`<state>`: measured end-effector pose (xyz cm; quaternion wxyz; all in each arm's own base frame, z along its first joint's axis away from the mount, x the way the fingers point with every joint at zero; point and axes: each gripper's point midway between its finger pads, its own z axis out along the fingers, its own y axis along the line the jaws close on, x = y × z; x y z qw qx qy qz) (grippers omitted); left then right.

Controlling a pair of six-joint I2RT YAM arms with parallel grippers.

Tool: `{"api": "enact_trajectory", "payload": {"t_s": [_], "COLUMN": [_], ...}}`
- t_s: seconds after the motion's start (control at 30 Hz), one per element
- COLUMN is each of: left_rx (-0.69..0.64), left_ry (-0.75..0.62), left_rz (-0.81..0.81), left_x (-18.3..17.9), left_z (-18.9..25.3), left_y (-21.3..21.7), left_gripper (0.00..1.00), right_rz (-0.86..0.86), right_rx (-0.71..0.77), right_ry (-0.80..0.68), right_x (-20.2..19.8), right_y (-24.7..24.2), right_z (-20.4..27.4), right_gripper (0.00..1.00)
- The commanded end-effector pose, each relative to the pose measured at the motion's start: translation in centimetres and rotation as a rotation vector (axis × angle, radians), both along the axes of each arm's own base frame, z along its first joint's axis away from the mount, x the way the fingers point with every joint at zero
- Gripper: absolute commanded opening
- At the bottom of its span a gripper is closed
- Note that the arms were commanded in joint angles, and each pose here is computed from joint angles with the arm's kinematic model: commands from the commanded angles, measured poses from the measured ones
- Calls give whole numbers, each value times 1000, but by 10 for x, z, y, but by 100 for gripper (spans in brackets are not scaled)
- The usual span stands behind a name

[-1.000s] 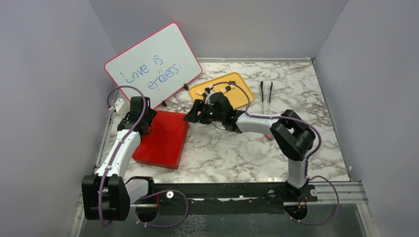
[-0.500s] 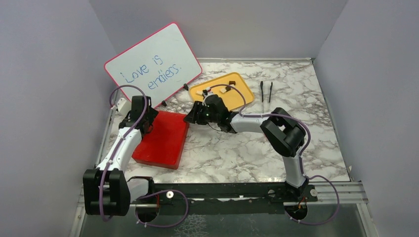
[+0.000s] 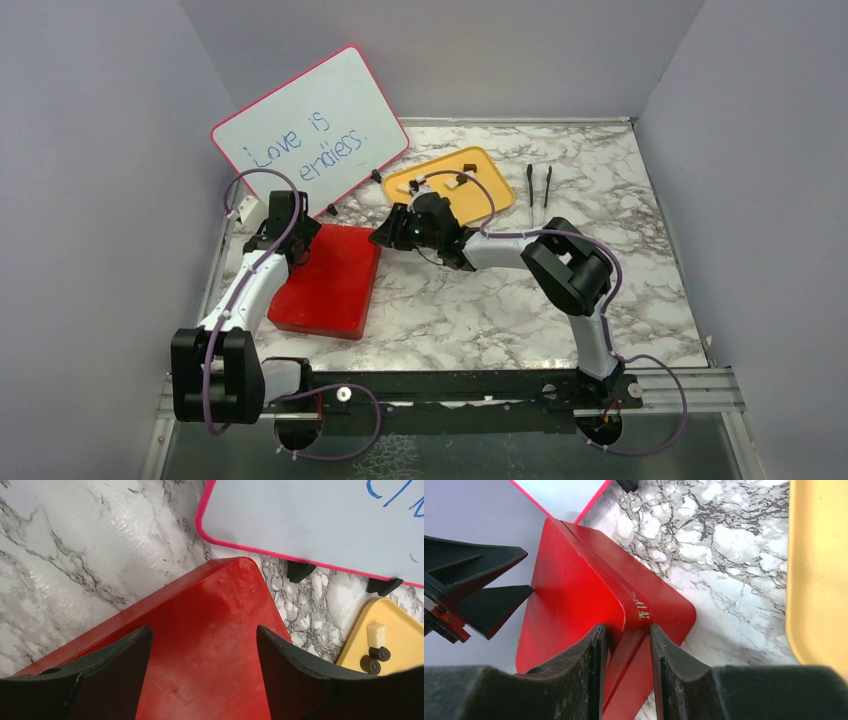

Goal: Pack the chocolate

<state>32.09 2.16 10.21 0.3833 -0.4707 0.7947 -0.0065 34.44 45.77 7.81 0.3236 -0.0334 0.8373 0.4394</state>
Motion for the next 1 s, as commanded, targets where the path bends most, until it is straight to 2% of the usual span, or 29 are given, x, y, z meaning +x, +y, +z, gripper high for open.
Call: {"api": "enact_trajectory", "payload": {"t_s": [0.0,0.37,0.47,0.57,0.73,0.97], "left_rx": [17,-13,-36,-4,-27,-85], "left_ry": [-8,-1,-12,-48,-106,-82], "left_rz": [33,103,97,84,81,-26], "left_x": [3,2,0,-3,-5,14], "left_z": [8,12,26,45,62,37], "left_y": [7,9,5,6,4,-17], "left_gripper": [77,72,71,71,71,69], "right_rz": [-82,-44,-26,-32,-58,-30], "right_rx": [-283,-224,-213,-193,-202,-192], "right_ry": [134,102,138,109,67,-8], "right_x": [-24,-39,-50,-56,-45,-32], "right_y": [-55,-54,-54,-57,-55,-42], "right_z": [-107,-83,-81,-71,-57,-27], "right_gripper": [36,37,39,41,45,48]}}
